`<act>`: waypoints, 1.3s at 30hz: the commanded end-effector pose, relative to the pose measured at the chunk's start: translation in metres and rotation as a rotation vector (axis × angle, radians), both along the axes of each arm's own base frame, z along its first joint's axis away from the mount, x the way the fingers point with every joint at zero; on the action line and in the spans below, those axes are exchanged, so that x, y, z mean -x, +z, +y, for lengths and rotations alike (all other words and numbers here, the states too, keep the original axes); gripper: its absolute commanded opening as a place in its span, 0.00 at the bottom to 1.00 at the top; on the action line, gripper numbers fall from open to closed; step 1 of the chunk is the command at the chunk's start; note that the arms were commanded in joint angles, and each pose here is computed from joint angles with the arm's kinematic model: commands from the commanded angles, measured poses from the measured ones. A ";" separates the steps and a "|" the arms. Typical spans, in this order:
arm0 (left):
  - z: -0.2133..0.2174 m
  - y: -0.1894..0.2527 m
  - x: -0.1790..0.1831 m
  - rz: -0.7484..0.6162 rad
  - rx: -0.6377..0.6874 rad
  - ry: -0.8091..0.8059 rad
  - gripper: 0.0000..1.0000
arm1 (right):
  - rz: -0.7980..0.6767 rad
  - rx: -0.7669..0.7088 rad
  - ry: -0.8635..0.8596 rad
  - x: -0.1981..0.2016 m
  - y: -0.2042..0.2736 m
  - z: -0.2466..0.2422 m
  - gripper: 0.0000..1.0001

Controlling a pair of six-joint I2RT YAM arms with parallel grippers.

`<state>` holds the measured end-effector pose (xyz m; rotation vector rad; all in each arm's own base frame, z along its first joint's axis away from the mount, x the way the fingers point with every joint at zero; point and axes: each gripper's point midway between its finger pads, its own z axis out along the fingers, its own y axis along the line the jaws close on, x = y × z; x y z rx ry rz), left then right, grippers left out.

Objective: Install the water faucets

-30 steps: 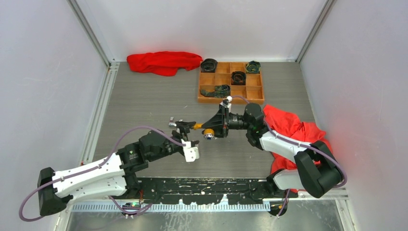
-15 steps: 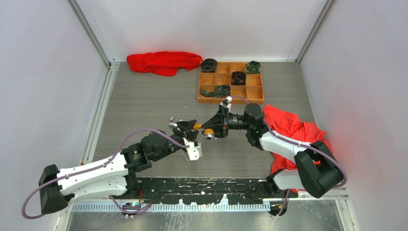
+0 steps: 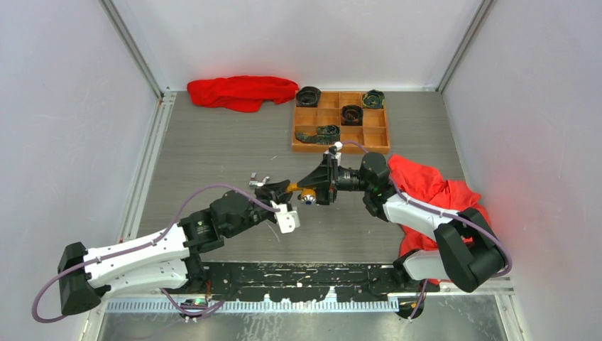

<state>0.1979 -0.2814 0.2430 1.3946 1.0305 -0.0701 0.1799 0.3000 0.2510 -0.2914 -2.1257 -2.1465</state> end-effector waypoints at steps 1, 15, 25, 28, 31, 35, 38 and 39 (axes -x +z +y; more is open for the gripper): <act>0.008 0.031 0.005 0.136 0.121 0.054 0.00 | -0.206 -0.076 0.017 0.008 0.035 -0.005 0.68; 0.037 0.029 0.062 0.674 0.175 -0.030 0.00 | -0.508 0.275 -0.079 -0.033 0.031 -0.077 0.91; 0.034 0.062 0.103 1.140 0.217 -0.253 0.00 | -1.341 0.194 -0.451 -0.016 0.086 -0.099 0.89; 0.031 0.080 0.112 1.316 0.218 -0.394 0.00 | -1.481 0.095 -0.397 0.006 0.089 -0.095 0.89; 0.026 0.084 0.107 1.404 0.207 -0.396 0.00 | -1.508 0.007 -0.279 0.026 0.090 -0.084 0.91; 0.020 0.088 0.104 1.444 0.219 -0.415 0.00 | -1.503 -0.082 -0.150 0.046 0.092 -0.057 0.94; 0.018 0.089 0.102 1.449 0.229 -0.421 0.00 | -1.469 -0.084 -0.077 0.048 0.089 -0.037 0.97; 0.018 0.090 0.101 1.449 0.231 -0.422 0.00 | -1.455 -0.093 -0.053 0.049 0.088 -0.031 0.99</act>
